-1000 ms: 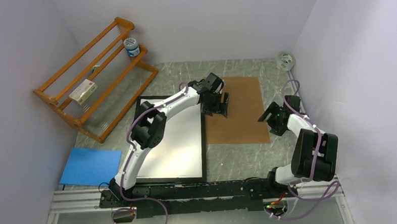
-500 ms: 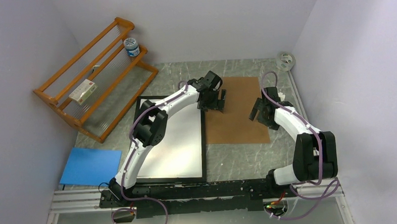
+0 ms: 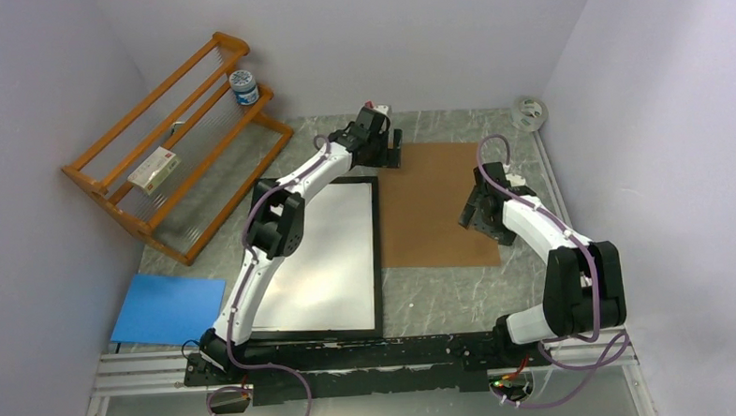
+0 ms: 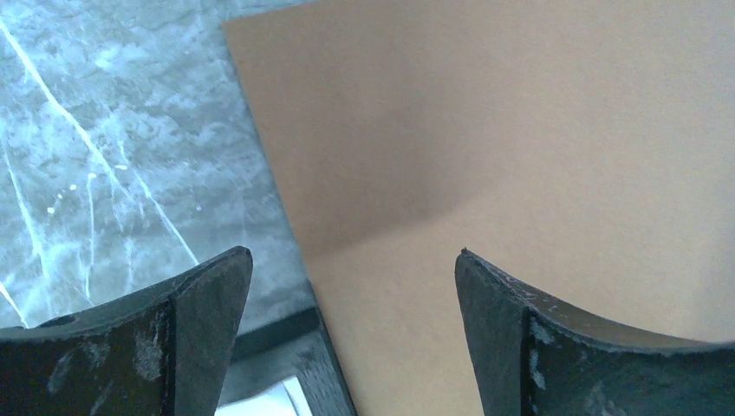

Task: Put the photo into the frame
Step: Pick up the photo frame item at the center of the board.

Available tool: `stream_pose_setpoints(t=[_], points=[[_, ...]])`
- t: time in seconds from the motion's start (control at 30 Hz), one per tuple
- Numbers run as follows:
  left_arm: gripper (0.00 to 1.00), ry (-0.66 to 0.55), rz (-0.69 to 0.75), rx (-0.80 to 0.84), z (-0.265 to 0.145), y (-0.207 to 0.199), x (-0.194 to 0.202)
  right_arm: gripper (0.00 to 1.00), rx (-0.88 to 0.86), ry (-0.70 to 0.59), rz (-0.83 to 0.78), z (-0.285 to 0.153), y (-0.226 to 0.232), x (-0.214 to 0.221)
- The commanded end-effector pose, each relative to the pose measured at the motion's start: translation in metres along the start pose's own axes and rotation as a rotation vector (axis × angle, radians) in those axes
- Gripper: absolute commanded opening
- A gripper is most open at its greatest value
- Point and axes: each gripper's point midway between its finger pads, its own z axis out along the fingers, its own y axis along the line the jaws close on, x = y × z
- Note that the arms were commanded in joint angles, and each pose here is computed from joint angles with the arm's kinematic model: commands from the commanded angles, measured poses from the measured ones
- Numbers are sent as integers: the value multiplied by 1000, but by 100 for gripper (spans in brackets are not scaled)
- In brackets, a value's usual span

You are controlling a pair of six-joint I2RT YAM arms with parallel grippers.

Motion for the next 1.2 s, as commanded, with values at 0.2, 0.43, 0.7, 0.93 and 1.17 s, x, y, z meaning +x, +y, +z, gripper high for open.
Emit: stream_pose_setpoints(t=[0.2,0.43,0.7,0.93,1.17], points=[[90,-15,73,25,36,1,9,86,8,-36,52,-8,6,-19],[79,99,21,187,40,-24,41,85,44,-37,63,-6,-1,-18],[69,217,-92,307,30,-45,67,85,94,-18,114,10,-21,-22],[76,235,-133,247,14,-42,61,86,90,-8,276,24,-61,-32],[73,286,-289,125,-5,-35,63,86,39,-1,386,36,-71,-22]])
